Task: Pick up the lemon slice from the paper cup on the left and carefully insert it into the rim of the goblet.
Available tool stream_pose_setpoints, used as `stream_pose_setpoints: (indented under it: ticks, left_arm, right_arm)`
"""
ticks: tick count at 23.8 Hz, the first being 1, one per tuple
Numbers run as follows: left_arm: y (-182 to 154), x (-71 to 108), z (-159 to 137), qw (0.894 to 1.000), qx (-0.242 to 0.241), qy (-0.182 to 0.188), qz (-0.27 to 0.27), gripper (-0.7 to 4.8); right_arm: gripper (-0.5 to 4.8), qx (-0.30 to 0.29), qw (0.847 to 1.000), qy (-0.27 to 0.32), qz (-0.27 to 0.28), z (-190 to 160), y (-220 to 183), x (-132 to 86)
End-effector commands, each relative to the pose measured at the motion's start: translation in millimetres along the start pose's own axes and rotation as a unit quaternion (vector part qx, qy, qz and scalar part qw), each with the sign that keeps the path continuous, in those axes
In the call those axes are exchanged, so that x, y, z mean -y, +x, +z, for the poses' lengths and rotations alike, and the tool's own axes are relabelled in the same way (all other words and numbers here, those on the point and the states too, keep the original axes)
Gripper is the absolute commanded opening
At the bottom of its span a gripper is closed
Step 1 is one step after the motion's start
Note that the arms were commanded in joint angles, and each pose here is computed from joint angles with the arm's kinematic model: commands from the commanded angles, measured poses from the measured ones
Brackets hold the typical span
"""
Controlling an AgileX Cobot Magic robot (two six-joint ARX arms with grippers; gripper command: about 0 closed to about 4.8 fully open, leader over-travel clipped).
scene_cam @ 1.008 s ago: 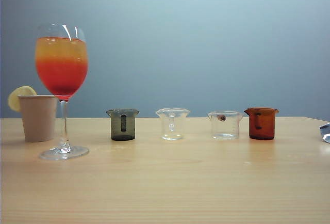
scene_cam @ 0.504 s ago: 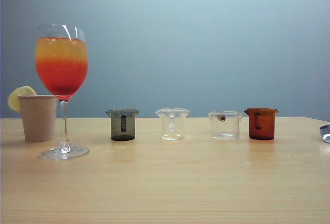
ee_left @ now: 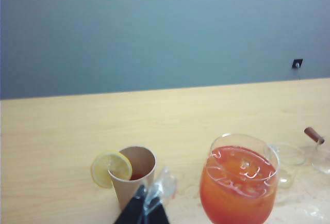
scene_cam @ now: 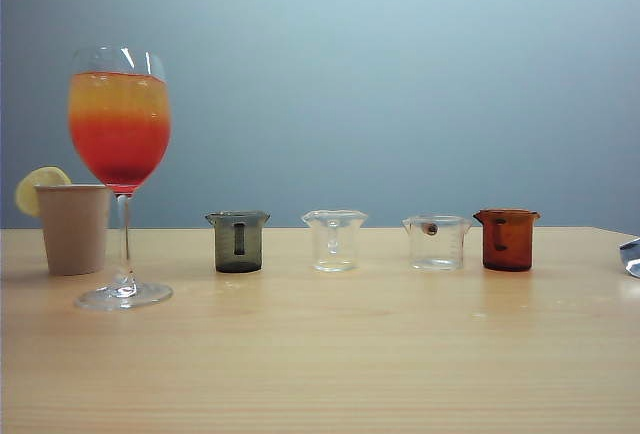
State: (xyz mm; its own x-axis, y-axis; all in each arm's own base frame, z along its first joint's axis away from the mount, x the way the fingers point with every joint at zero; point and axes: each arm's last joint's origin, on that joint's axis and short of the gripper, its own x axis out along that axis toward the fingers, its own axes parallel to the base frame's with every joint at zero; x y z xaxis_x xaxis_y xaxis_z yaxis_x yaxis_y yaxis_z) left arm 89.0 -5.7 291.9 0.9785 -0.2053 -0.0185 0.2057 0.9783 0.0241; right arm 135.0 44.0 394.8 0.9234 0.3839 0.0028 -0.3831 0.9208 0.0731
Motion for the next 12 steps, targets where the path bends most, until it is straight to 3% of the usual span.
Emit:
stream_pose_setpoints:
  ticks: [1,7,10,12]
  left_arm:
    - [9.5,-4.7,0.6,1.0,-0.009,0.014,0.007,-0.06]
    - [33.5,-36.6,-4.8,0.999,-0.031,-0.003,0.041,-0.06]
    - [58.1,-51.9,-18.3,0.997,-0.071,-0.025,0.02,-0.06]
    - [65.5,-56.1,-21.2,0.997,-0.073,-0.031,0.002,-0.06]
  right_arm:
    - [-0.09,-0.007,0.999,-0.019,0.038,6.2,18.0,-23.8]
    - [-0.09,-0.013,0.991,-0.017,0.135,-3.6,41.3,-71.3]
    - [-0.09,-0.019,0.985,-0.01,0.174,-9.1,48.0,-90.1]
    - [-0.09,-0.017,0.982,-0.009,0.185,-9.6,47.8,-95.5]
